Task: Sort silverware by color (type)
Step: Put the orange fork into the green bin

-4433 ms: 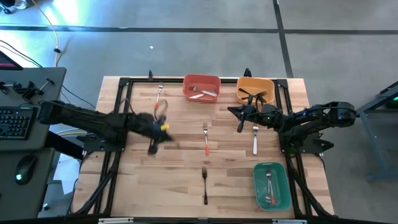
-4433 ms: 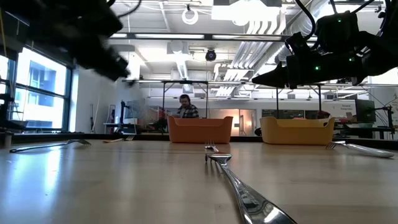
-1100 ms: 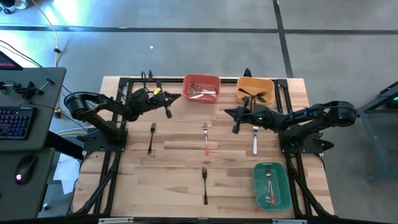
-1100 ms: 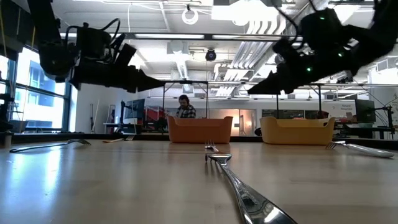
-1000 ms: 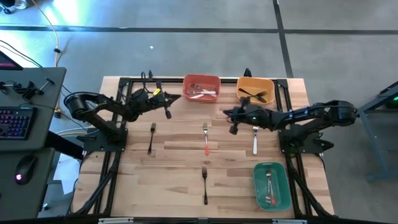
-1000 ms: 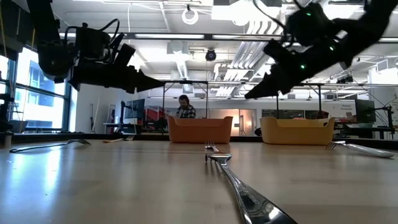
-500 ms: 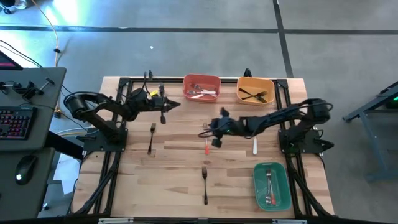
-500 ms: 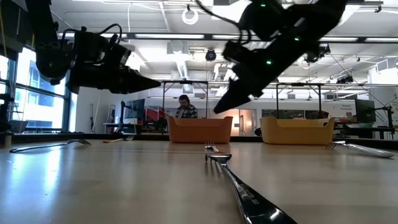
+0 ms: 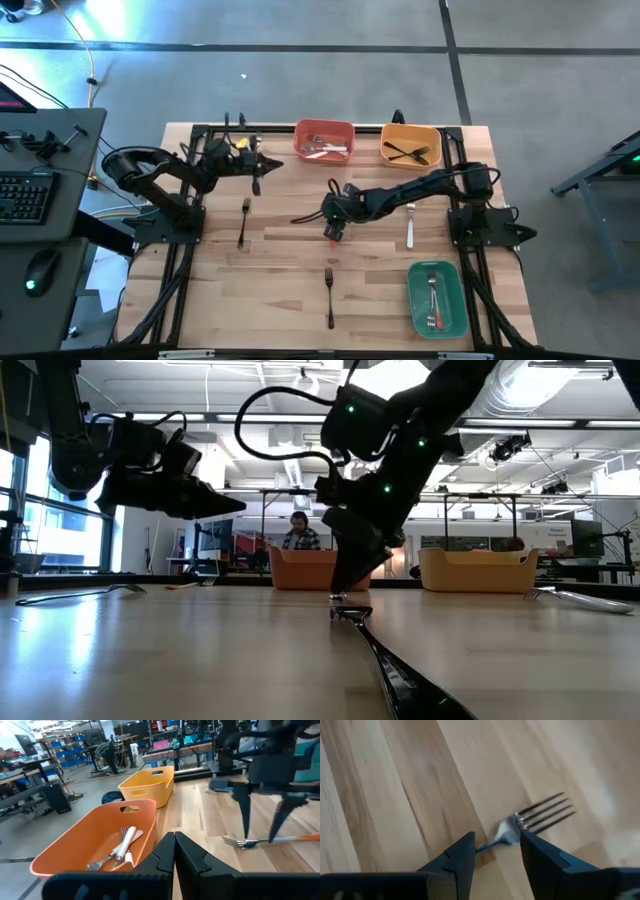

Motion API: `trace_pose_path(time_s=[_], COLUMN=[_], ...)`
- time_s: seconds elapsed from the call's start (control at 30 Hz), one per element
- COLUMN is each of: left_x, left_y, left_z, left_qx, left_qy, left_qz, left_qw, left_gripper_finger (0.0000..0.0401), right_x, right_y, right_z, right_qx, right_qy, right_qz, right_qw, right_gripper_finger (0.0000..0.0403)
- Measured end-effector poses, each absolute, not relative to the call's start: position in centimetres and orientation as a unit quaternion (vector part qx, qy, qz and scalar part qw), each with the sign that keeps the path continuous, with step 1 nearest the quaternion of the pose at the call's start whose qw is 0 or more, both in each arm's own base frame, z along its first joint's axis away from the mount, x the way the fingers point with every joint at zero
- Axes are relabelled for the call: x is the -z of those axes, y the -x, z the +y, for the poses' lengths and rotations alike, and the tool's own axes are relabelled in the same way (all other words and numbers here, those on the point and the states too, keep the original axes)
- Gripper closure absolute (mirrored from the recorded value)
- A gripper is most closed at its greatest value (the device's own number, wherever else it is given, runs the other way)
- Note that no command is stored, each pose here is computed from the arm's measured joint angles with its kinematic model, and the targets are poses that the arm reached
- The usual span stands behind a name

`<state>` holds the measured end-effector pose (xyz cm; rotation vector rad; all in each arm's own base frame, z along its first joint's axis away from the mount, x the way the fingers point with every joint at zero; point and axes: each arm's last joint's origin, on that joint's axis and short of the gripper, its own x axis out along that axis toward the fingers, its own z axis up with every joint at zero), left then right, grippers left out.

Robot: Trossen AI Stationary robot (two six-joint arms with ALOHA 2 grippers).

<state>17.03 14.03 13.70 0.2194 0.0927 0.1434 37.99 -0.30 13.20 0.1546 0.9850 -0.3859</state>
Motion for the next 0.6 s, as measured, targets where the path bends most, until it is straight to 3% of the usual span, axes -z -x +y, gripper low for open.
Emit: trace_pose_path(time_s=[0.6], left_x=[-13.69], left_y=[-16.91], left_z=[14.18], left_qx=[-0.076], left_qy=[-0.102], left_qz=[0.046], left_qw=[0.991], left_gripper_finger=[0.0401], right_x=[-12.77], right_y=[-37.65], right_z=[-0.65], right_qx=[0.198], right_qy=[-0.075], right_qz=[0.504], right_qw=[0.837], right_gripper_finger=[0.0289])
